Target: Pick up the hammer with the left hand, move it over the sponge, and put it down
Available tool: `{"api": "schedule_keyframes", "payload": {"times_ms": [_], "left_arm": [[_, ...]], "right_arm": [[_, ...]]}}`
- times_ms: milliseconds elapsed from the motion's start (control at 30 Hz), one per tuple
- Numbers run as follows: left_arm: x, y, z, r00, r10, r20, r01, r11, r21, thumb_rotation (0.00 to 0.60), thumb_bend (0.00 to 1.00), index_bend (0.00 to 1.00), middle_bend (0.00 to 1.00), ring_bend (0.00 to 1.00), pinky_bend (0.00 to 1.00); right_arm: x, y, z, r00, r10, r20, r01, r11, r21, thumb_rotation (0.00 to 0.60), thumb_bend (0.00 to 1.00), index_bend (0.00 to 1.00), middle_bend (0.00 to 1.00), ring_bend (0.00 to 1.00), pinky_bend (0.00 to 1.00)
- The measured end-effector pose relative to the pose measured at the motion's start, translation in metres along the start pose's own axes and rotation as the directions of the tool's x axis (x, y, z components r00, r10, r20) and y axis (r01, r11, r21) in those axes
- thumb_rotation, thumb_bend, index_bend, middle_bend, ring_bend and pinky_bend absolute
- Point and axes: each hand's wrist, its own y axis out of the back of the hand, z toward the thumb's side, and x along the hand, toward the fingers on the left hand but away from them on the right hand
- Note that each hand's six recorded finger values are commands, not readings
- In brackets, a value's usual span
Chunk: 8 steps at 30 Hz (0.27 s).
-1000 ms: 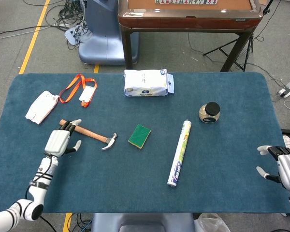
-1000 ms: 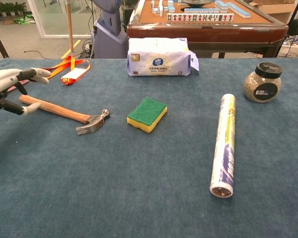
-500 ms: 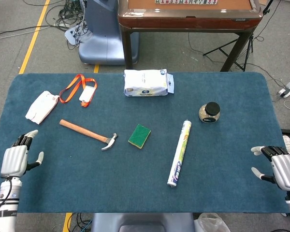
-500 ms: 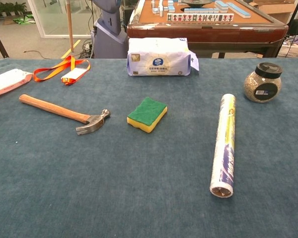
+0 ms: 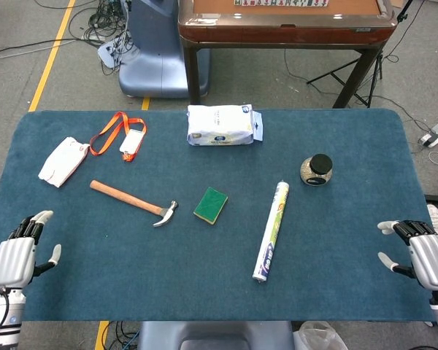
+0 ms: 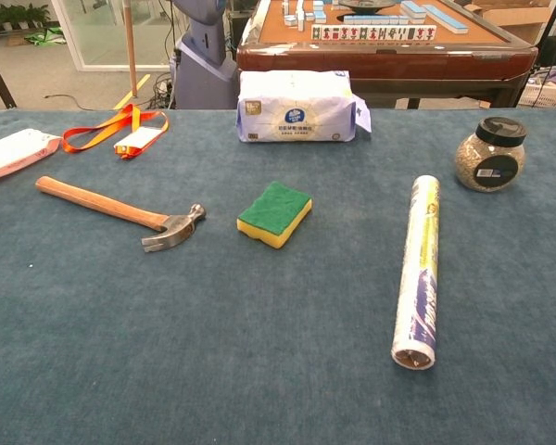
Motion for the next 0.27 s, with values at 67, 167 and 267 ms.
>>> {"api": "schedule_keyframes", "payload": {"times_ms": [67,167,267], "left_arm": [[-0.0022,-0.0001,0.0014,1.0,0.004,0.005,-0.004,1.0,-0.005,0.6,0.35,0.15,0.16,0.12,0.25],[-0.0056,-0.0005,0.0029,1.0,0.008,0.008,-0.007,1.0,-0.016,0.6,0.35,0.15,0.16,0.12,0.25],[-0.0088,-0.0017,0.0035,1.0,0.008,0.006,-0.008,1.0,-0.023,0.6,0.35,0.15,0.16,0.12,0.25]], "right_arm": [[0.0009,0.0007,0.0002,1.0,-0.005,0.0,0.005,1.0,0.001,0.6,0.17,0.37,0.44,0.32,0.33],[0.0024,0.0021,-0.0001,1.0,-0.013,0.006,0.013,1.0,0.002,0.6,0.17,0.37,0.44,0.32,0.33],[0.0032,0.0033,-0.0007,1.0,-0.019,0.012,0.019,1.0,0.001,0.6,0.17,0.37,0.44,0.32,0.33]]}}
